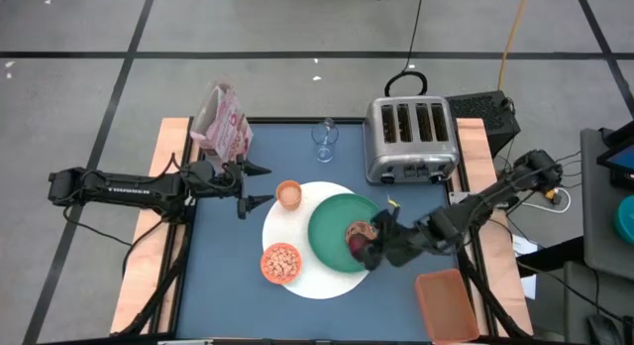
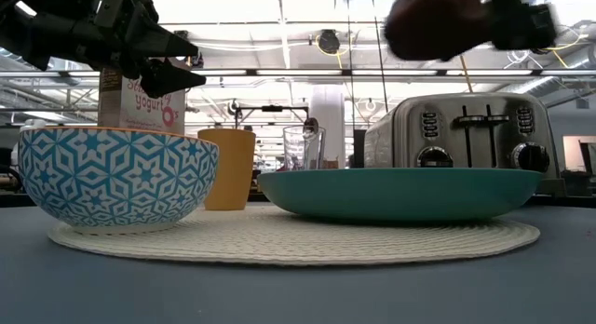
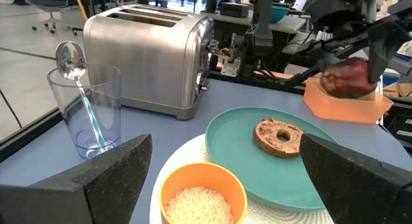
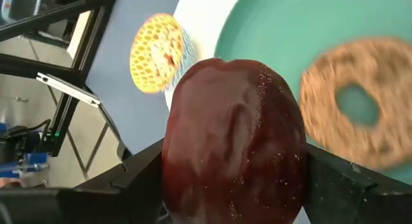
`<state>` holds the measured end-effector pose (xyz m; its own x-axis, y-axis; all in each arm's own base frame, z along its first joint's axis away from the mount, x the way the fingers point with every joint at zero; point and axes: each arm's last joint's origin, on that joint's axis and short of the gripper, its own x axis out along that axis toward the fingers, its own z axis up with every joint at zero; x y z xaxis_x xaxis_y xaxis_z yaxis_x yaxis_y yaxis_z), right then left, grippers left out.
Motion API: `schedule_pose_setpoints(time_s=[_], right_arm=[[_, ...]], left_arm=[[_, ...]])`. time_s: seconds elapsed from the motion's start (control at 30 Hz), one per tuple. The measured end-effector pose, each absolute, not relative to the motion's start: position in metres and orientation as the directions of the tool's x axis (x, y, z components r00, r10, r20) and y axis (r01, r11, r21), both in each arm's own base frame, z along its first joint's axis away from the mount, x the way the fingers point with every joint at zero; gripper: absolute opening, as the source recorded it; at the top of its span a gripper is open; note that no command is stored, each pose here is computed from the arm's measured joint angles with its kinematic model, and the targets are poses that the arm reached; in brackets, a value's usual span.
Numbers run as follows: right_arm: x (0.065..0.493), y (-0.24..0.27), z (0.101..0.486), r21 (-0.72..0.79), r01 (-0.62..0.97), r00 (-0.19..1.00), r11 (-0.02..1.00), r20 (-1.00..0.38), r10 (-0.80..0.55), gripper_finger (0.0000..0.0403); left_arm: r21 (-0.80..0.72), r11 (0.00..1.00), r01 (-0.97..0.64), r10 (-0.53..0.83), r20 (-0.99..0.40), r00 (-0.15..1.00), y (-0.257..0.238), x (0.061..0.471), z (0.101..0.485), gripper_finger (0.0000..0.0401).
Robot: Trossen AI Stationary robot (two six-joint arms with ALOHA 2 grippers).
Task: Arrange a breakfast setting
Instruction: Put the apple from the orange bin into the green plate
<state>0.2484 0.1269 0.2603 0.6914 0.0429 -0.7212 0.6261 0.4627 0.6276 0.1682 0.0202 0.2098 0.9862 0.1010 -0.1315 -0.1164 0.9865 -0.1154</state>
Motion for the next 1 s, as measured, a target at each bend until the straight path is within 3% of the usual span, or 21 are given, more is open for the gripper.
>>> schedule_pose_setpoints(time_s=[0.53, 1.0], right_arm=[[0.316, 0.066, 0.228, 0.565, 0.485, 0.722, 0.668, -0.689, 0.058, 0.0281], [0.338, 0.047, 0.180, 0.477, 0.575, 0.629, 0.665, -0.778, 0.014, 0.0281]], left_arm=[[-0.115, 0.987, -0.115, 0.100, -0.125, 0.987, 0.020, 0.168, 0.210, 0.0397], [-0.120, 0.986, -0.116, 0.101, -0.125, 0.987, 0.020, 0.168, 0.210, 0.0397]])
